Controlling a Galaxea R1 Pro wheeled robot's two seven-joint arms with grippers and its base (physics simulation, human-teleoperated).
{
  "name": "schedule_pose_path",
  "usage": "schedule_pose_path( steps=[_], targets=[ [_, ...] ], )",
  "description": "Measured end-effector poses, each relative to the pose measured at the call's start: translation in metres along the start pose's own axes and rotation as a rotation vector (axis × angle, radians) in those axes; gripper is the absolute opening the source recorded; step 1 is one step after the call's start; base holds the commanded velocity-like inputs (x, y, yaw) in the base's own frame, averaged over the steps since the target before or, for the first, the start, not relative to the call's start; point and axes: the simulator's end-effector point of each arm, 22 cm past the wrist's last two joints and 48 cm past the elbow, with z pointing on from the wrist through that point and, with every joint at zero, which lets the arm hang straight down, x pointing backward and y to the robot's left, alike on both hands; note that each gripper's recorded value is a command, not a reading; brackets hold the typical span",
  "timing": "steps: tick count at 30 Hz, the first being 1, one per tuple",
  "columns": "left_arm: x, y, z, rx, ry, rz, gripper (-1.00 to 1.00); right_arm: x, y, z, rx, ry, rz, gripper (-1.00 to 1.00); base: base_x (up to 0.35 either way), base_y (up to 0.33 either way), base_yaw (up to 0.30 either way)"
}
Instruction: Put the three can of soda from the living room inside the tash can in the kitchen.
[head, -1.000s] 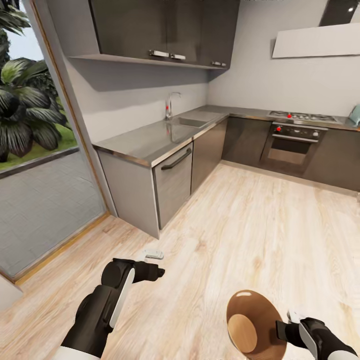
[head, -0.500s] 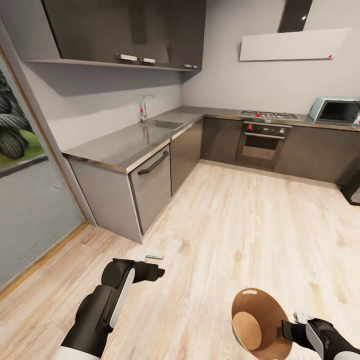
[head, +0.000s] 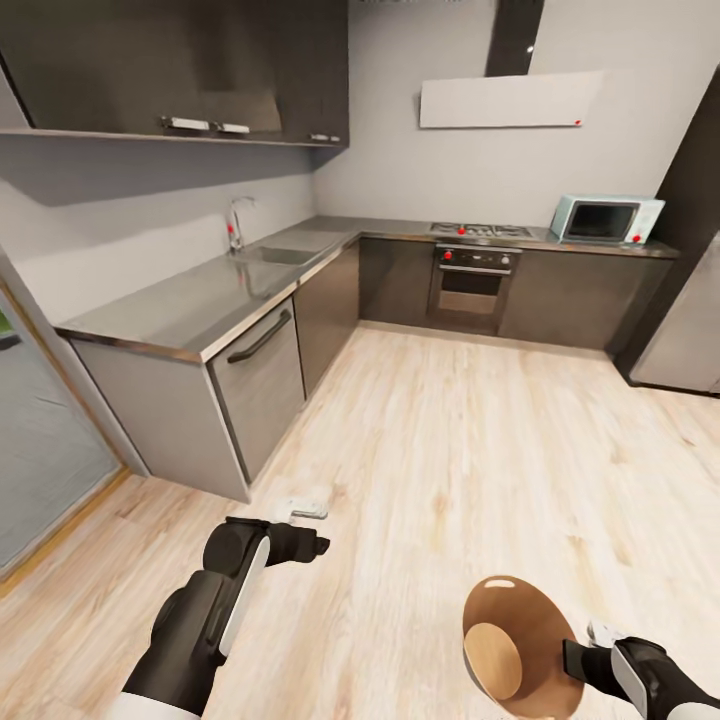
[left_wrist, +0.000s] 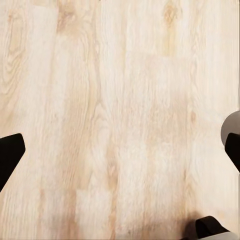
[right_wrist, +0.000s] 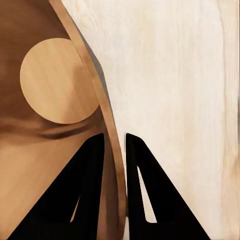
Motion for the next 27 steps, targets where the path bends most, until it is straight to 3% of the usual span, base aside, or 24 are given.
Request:
schedule_pose_path(
  steps=[6, 11, 18, 27],
  targets=[
    [-0.005, -0.002, -0.009, 0.001, -0.002, 0.002, 1.00, -0.002, 0.002, -0.009, -0.003, 0.001, -0.002, -1.00, 0.000, 0.000, -0.286],
    [-0.009, -0.013, -0.015, 0.007, -0.002, 0.035, 1.00, -0.003, 0.003, -0.017, -0.006, 0.000, -0.001, -1.00, 0.000, 0.000, -0.286],
    [-0.014, -0.019, -0.025, 0.007, -0.002, 0.051, 1.00, -0.006, 0.005, -0.028, -0.015, -0.002, 0.000, -1.00, 0.000, 0.000, -0.286],
    [-0.015, -0.020, -0.026, 0.009, -0.005, 0.053, 1.00, -0.005, 0.008, -0.028, -0.025, 0.004, 0.001, -1.00, 0.000, 0.000, -0.286]
  ],
)
